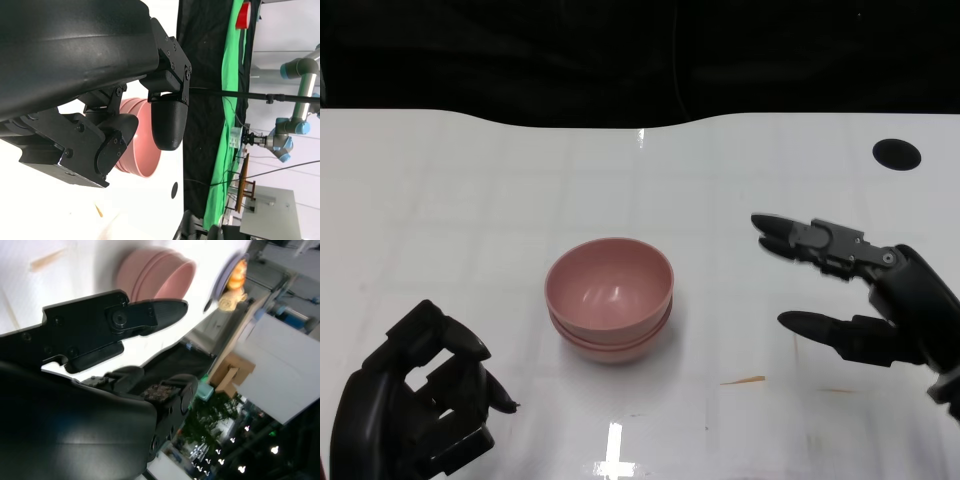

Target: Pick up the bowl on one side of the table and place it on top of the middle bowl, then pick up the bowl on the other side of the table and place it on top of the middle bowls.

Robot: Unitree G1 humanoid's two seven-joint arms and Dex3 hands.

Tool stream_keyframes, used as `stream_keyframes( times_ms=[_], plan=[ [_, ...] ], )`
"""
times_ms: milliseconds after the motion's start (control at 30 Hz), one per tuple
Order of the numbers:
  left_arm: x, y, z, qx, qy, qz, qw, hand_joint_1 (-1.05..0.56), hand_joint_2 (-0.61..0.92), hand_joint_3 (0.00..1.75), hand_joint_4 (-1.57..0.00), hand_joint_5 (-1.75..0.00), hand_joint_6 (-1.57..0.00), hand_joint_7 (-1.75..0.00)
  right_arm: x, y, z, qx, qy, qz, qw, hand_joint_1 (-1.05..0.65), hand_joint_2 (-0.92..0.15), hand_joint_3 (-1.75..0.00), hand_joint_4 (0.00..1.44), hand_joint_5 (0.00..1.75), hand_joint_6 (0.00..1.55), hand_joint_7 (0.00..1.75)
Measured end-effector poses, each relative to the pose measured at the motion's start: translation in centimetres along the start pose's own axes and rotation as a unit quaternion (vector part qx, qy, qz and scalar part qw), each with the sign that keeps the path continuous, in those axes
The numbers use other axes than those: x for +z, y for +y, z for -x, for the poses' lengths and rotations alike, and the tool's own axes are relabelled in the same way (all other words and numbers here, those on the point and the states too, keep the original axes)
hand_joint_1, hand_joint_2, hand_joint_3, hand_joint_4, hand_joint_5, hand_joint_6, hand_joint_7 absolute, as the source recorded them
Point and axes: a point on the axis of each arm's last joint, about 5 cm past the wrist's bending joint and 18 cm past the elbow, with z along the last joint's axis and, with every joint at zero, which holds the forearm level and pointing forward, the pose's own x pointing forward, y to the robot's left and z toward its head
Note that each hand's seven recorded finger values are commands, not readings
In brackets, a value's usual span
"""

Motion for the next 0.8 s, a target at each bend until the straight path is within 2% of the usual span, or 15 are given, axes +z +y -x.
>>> stream_keyframes(
  times_ms=[100,133,167,233,300,533,567,600,667,733,767,800],
  plan=[
    [0.0,0.1,0.1,0.001,0.001,-0.003,1.000,0.05,0.67,1.29,-0.73,-1.75,-0.58,-1.75,0.6,0.5,0.8,-0.034,0.029,-0.094,0.995,-0.35,-0.92,-0.12,0.94,0.19,0.79,0.09],
    [0.1,0.2,0.1,0.001,0.001,-0.004,1.000,0.05,0.67,1.28,-0.73,-1.75,-0.58,-1.75,0.7,0.6,1.0,-0.044,0.038,-0.131,0.990,-0.35,-0.92,-0.12,1.03,0.24,0.86,0.12],
    [0.1,0.2,0.1,0.002,0.001,-0.004,1.000,0.05,0.67,1.28,-0.74,-1.75,-0.58,-1.75,0.8,0.9,1.4,-0.062,0.049,-0.183,0.980,-0.34,-0.92,-0.12,1.07,0.26,0.89,0.13],
    [0.1,0.2,0.1,0.002,0.001,-0.005,1.000,0.05,0.67,1.28,-0.74,-1.75,-0.58,-1.75,1.0,1.9,2.4,-0.086,0.072,-0.280,0.953,-0.32,-0.92,-0.14,1.11,0.29,0.93,0.13],
    [0.1,0.2,0.1,0.002,0.001,-0.004,1.000,0.05,0.67,1.29,-0.74,-1.75,-0.58,-1.75,0.9,2.7,3.5,-0.088,0.094,-0.330,0.935,-0.31,-0.92,-0.15,1.11,0.37,0.97,0.13],
    [0.2,0.5,0.1,0.007,-0.001,-0.001,1.000,0.03,0.66,1.29,-0.74,-1.75,-0.58,-1.75,0.5,3.8,5.0,-0.109,0.133,-0.429,0.887,-0.31,-0.92,-0.10,0.92,0.86,1.08,0.07],
    [0.3,0.5,0.1,0.007,-0.002,-0.001,1.000,0.03,0.66,1.29,-0.73,-1.75,-0.58,-1.75,0.5,3.9,5.2,-0.117,0.136,-0.441,0.879,-0.29,-0.92,-0.11,0.87,1.01,1.10,0.07],
    [0.3,0.6,0.1,0.007,-0.002,0.000,1.000,0.02,0.66,1.29,-0.73,-1.75,-0.58,-1.75,0.5,4.0,5.4,-0.128,0.141,-0.451,0.872,-0.28,-0.92,-0.11,0.85,1.07,1.10,0.07],
    [0.3,0.8,0.2,0.008,-0.002,0.000,1.000,0.02,0.65,1.30,-0.73,-1.75,-0.58,-1.75,0.5,4.4,5.8,-0.146,0.145,-0.469,0.859,-0.26,-0.92,-0.20,0.79,1.27,1.12,0.09],
    [0.4,0.9,0.2,0.007,-0.003,0.001,1.000,0.02,0.65,1.30,-0.72,-1.75,-0.58,-1.75,0.4,4.5,6.1,-0.159,0.149,-0.476,0.852,-0.23,-0.89,-0.31,0.76,1.38,1.13,0.14],
    [0.4,1.0,0.2,0.005,-0.003,0.000,1.000,0.02,0.65,1.30,-0.72,-1.75,-0.58,-1.75,0.3,4.5,6.3,-0.164,0.149,-0.477,0.851,-0.20,-0.82,-0.52,0.73,1.49,1.09,0.29],
    [0.4,1.0,0.2,0.004,-0.003,-0.001,1.000,0.02,0.65,1.30,-0.72,-1.75,-0.58,-1.75,0.3,4.6,6.5,-0.168,0.151,-0.476,0.850,-0.18,-0.77,-0.67,0.73,1.54,1.00,0.53]
  ],
)
